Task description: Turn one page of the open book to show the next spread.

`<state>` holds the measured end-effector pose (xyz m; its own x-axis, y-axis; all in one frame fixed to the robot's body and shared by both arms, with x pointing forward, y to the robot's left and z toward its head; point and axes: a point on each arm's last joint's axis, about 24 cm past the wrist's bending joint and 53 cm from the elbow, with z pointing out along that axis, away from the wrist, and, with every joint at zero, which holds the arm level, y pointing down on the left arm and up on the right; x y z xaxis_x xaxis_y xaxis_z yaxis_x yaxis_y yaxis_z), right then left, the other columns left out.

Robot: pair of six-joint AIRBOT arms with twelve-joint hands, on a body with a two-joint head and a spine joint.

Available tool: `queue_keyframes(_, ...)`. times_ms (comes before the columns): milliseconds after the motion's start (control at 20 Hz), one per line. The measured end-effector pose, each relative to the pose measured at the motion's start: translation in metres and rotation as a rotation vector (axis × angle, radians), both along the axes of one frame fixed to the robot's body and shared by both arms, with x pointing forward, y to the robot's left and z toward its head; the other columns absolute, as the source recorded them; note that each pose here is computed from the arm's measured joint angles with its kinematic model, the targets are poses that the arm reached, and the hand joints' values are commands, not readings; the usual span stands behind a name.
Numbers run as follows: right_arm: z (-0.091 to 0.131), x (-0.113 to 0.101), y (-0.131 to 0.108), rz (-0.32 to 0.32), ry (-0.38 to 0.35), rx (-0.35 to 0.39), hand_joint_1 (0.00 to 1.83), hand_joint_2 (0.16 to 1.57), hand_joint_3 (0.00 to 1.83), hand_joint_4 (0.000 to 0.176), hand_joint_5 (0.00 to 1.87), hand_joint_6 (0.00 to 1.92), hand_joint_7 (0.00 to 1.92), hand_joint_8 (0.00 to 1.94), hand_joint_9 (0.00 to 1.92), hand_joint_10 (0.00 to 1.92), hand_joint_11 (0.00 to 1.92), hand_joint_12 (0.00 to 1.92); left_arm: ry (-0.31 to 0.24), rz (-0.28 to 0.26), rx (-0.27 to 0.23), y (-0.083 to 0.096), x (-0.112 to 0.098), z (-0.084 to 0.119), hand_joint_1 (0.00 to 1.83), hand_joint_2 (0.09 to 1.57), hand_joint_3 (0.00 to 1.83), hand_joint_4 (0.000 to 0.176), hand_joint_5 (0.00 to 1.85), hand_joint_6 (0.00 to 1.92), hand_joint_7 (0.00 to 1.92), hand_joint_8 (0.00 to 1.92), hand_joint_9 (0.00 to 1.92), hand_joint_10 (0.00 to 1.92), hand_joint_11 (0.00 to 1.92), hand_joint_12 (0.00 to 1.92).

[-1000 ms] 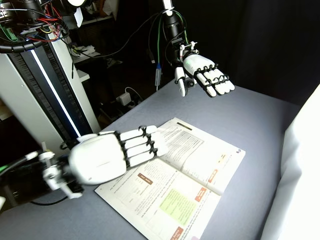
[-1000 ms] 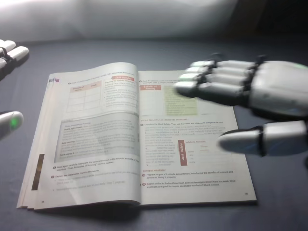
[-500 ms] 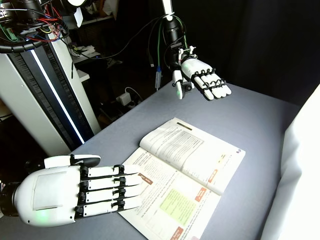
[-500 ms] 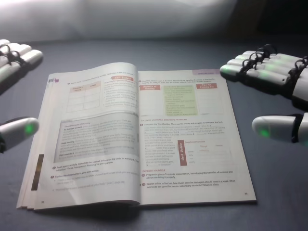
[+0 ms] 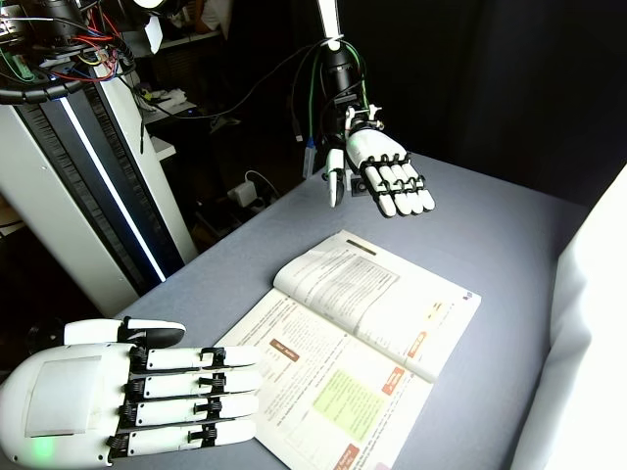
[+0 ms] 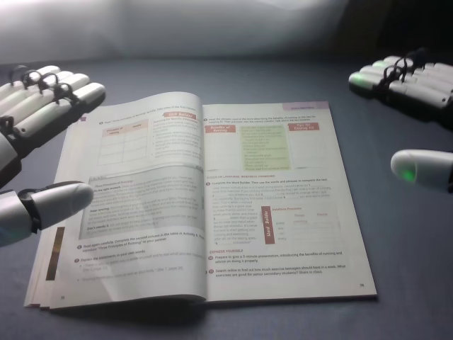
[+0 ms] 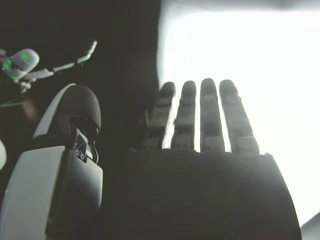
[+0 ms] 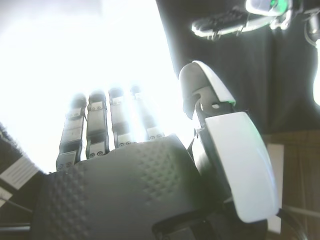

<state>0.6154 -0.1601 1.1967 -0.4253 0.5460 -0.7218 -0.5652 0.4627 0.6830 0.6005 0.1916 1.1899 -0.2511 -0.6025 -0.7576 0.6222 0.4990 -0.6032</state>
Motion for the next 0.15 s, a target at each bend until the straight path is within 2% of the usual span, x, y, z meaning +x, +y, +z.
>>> queue_keyframes(150,0.0077,-0.0027,-0.0083,-0.013,-0.019,0.036,0.1,1.42,0.01,0.0,0.0,0.0,0.0,0.0,0.0,0.0,0.0,0.0,0.003,-0.004,-0.028,-0.0033,-0.0007,-0.0005,0.0,1.4,0.01,0.0,0.0,0.0,0.0,0.0,0.0,0.0,0.0,0.0)
